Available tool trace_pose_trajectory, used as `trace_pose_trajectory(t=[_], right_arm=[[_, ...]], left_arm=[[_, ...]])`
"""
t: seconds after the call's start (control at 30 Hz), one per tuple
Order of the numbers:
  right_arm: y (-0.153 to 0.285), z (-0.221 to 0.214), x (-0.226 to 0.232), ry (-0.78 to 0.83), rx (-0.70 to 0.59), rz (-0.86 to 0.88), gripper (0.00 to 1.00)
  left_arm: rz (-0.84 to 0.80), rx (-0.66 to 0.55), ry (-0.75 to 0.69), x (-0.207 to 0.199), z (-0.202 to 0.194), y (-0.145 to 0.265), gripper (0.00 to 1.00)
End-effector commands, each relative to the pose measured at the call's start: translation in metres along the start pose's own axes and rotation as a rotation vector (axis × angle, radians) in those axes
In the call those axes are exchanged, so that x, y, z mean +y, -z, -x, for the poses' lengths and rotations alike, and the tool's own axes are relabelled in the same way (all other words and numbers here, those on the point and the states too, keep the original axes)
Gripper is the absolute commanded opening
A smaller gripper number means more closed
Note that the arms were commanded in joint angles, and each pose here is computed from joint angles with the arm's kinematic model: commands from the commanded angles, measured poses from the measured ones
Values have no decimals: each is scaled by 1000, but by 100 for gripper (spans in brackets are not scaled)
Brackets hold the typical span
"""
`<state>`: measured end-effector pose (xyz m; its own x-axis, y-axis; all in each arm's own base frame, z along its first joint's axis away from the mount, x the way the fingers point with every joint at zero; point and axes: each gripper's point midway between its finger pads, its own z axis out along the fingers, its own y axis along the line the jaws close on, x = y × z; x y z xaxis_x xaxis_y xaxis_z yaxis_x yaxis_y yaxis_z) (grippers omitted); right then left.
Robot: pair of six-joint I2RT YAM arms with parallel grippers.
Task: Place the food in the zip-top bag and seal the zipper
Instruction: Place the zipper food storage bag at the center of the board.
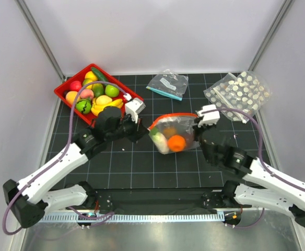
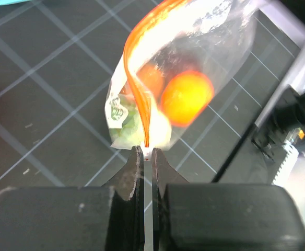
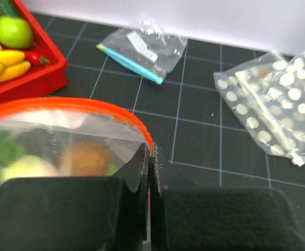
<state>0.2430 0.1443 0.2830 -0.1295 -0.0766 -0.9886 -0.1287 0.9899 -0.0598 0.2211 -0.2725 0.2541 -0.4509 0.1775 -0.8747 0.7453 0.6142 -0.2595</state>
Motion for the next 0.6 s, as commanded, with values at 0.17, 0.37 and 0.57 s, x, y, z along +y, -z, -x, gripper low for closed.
trace_pose_trajectory(t=[0.17, 0.37, 0.57], right_arm=[[-65, 14, 59, -195, 48, 215, 1], [-104, 12, 98, -199, 95, 287, 1], [-136, 19, 129, -221, 81, 335, 1]], left_arm=[[317, -93, 120, 41, 11, 49, 0], [484, -96, 196, 71, 0, 66, 0], [614, -208, 317, 111, -6, 86, 0]])
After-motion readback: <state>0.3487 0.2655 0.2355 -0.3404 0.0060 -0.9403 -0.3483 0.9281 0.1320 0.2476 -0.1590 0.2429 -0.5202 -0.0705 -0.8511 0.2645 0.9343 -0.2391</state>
